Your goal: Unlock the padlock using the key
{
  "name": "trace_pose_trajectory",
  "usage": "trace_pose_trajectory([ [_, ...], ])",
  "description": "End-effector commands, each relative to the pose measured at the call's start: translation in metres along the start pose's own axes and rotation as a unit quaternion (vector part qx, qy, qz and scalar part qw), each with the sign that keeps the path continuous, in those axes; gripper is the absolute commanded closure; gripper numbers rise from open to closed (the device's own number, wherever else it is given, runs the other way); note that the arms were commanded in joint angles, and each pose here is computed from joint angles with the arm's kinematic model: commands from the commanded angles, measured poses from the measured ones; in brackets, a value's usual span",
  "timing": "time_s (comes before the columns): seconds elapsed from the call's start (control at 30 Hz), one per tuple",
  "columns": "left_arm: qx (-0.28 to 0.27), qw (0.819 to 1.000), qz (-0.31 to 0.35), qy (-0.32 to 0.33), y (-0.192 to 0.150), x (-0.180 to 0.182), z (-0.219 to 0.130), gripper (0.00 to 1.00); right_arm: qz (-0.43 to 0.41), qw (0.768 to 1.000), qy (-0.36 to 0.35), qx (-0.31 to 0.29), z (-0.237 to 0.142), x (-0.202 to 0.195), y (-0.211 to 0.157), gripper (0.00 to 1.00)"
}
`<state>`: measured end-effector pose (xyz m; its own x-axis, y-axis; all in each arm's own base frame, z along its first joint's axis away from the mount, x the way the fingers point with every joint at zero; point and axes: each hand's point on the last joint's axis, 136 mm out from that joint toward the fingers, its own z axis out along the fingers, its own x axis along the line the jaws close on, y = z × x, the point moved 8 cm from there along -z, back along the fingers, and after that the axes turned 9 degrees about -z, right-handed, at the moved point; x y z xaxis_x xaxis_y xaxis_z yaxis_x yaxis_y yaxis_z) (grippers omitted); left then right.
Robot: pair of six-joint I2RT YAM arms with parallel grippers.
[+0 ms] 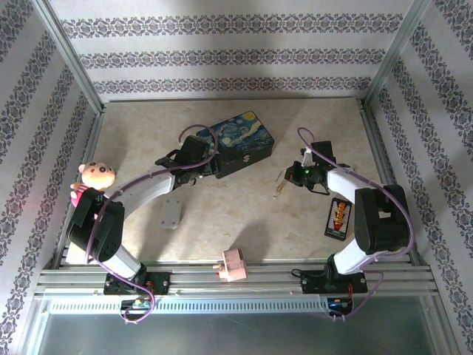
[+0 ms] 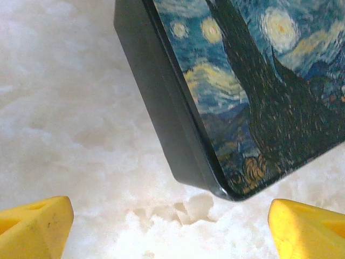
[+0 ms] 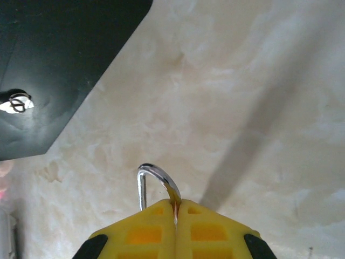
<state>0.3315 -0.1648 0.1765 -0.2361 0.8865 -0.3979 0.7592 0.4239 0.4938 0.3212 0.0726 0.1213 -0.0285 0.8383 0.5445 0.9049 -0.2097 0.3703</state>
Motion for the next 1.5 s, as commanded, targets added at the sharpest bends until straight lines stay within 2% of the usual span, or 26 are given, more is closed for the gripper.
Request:
trace_pose_trajectory([
  [0.0,0.013,0.999,0.016,0.027,-0.008,0.007,0.003,0.06,-0.015,0.998,-0.054,0.031,-0.002,-0.011,-0.006,0.97],
  [0.2,0.014,0.999,0.022,0.028,-0.008,0.004,0.008,0.06,-0.027,0.994,-0.097,0.048,-0.005,-0.019,-0.009,0.93],
  [0.5,0.021,0.998,0.043,0.037,-0.011,-0.002,0.020,0.06,-0.035,0.993,-0.100,0.056,0.002,-0.023,-0.007,0.93],
  [0.7,0.030,0.996,0.062,0.057,-0.016,0.000,0.031,0.06,-0.048,0.991,-0.111,0.063,0.006,-0.025,0.001,0.84],
  [0.83,0.028,0.994,0.070,0.079,-0.015,0.003,0.033,0.07,-0.051,0.991,-0.108,0.056,0.003,-0.022,0.004,0.80],
  [1.0,0.010,0.996,0.058,0.065,-0.013,0.005,0.016,0.07,-0.063,0.994,-0.084,0.016,-0.014,-0.005,0.017,0.75],
  [1.17,-0.003,0.999,0.040,0.027,-0.006,-0.003,-0.002,0.06,-0.085,0.993,-0.059,-0.050,-0.032,0.019,0.045,0.67],
  [1.3,-0.016,1.000,0.016,-0.013,-0.003,-0.010,-0.010,0.06,-0.118,0.987,-0.043,-0.104,-0.031,0.036,0.075,0.57],
  [1.37,-0.023,0.999,0.011,-0.023,0.000,-0.014,-0.011,0.05,-0.129,0.983,-0.034,-0.127,-0.025,0.042,0.093,0.46],
  [1.4,-0.024,0.999,0.010,-0.024,0.002,-0.015,-0.010,0.04,-0.136,0.981,-0.031,-0.132,-0.022,0.046,0.101,0.36],
  [1.47,-0.024,0.999,0.007,-0.029,0.005,-0.019,-0.007,0.03,-0.145,0.980,-0.025,-0.134,-0.012,0.051,0.121,0.33],
])
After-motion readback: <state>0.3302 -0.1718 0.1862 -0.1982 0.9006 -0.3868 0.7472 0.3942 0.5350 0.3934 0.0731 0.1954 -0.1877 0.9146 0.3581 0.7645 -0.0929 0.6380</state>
